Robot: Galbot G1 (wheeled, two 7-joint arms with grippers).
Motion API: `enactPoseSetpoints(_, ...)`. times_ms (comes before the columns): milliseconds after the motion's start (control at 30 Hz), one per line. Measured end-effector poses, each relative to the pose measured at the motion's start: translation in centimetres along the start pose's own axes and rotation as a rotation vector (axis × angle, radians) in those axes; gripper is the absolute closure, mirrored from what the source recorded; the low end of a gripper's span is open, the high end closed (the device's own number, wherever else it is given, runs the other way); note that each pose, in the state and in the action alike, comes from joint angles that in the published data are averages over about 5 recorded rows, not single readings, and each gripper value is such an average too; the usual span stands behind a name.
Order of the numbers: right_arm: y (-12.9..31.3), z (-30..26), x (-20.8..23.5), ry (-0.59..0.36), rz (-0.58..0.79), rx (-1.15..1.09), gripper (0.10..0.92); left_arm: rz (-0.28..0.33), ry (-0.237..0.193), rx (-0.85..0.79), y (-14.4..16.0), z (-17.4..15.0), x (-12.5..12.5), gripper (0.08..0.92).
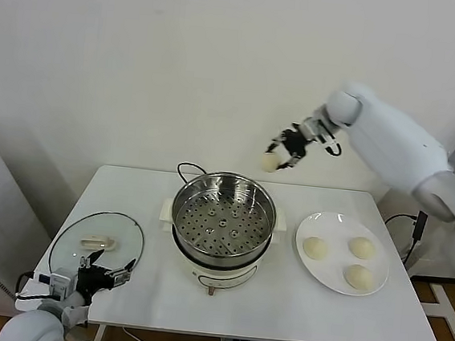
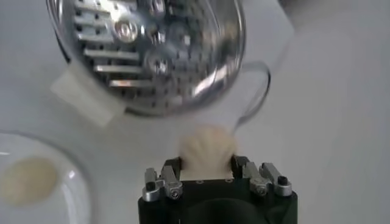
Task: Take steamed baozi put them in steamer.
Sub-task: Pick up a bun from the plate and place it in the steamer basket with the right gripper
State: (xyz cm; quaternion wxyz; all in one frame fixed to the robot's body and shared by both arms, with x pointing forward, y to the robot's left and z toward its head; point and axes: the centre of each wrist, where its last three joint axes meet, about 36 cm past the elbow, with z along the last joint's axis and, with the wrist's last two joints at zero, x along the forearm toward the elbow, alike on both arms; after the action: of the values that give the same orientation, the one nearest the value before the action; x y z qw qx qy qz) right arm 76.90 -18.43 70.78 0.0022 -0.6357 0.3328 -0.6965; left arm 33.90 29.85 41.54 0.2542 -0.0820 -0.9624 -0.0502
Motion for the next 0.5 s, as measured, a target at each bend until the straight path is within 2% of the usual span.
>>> enactPoseSetpoints(200, -3.0, -2.2, -2.7, -0.001, -0.077, 0.142, 0.496, 0.002, 0.002, -0.005, 0.0, 0.0, 0.0, 0.177)
enactPoseSetpoints(500, -3.7, -4.4, -6.4, 0.008, -0.177, 0.271, 0.496, 0.001, 0.004, -0.006, 0.0, 0.1, 0.2, 0.177)
